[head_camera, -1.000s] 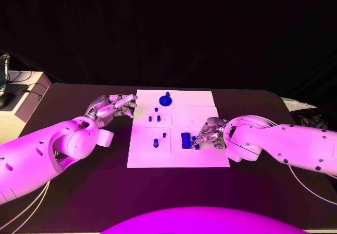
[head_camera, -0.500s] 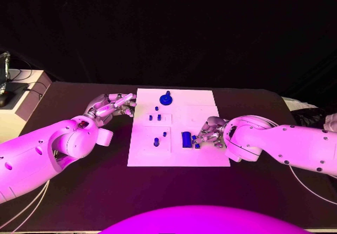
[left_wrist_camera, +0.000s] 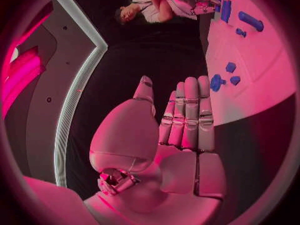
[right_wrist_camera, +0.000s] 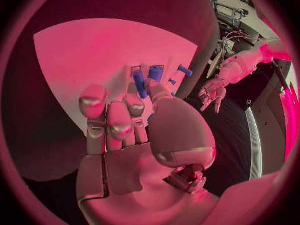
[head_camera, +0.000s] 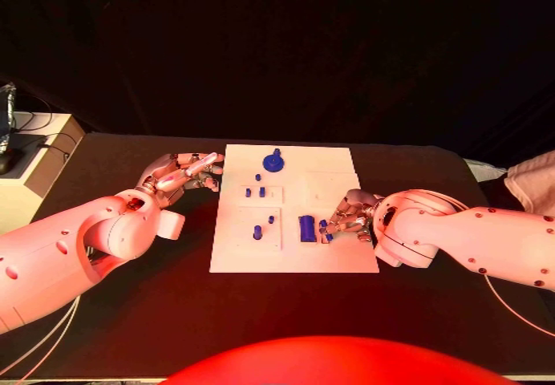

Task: Assemble the parts on the task board

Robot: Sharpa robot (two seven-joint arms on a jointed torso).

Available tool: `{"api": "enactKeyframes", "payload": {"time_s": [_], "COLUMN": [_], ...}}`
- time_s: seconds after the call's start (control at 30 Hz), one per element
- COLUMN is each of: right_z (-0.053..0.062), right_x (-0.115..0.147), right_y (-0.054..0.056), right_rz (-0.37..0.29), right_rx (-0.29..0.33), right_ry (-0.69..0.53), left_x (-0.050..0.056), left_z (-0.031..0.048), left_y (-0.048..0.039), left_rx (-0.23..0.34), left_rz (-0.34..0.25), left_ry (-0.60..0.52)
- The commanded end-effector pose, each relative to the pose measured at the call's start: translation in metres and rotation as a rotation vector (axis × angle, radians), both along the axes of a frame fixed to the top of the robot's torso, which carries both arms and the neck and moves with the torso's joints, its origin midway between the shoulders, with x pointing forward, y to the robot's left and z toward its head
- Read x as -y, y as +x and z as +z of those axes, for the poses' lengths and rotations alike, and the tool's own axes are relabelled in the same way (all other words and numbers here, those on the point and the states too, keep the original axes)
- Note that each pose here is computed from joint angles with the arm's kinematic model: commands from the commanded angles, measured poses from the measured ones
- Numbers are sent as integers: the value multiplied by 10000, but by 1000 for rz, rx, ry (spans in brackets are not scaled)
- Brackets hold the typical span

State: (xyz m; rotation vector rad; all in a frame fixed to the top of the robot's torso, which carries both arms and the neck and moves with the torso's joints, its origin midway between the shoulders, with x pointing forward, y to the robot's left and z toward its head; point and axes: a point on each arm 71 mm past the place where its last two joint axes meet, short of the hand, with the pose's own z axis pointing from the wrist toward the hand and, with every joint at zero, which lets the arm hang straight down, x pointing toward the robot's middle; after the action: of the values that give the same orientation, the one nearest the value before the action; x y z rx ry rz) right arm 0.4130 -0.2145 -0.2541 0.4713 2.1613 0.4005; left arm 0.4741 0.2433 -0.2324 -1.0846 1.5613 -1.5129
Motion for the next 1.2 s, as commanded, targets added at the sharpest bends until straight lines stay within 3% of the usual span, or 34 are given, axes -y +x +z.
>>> {"api": "enactKeyframes", "payload": {"time_s": [0.03,0.53,1.2], "right_z": [15,-43,-66], "right_x": [0,40,-7], "right_y": [-2,31,60], "right_rz": [-7,3,9], "right_rx": [18,-32,-35], "right_ry": [-8,-39,-38], "left_x": [24,32,34], "left_z": [13,6,2], "left_y": [-7,-2,0], "left_rx": [8,4,3], "left_rz": [-19,-20,-20], "left_ry": [-10,-9,-9]}}
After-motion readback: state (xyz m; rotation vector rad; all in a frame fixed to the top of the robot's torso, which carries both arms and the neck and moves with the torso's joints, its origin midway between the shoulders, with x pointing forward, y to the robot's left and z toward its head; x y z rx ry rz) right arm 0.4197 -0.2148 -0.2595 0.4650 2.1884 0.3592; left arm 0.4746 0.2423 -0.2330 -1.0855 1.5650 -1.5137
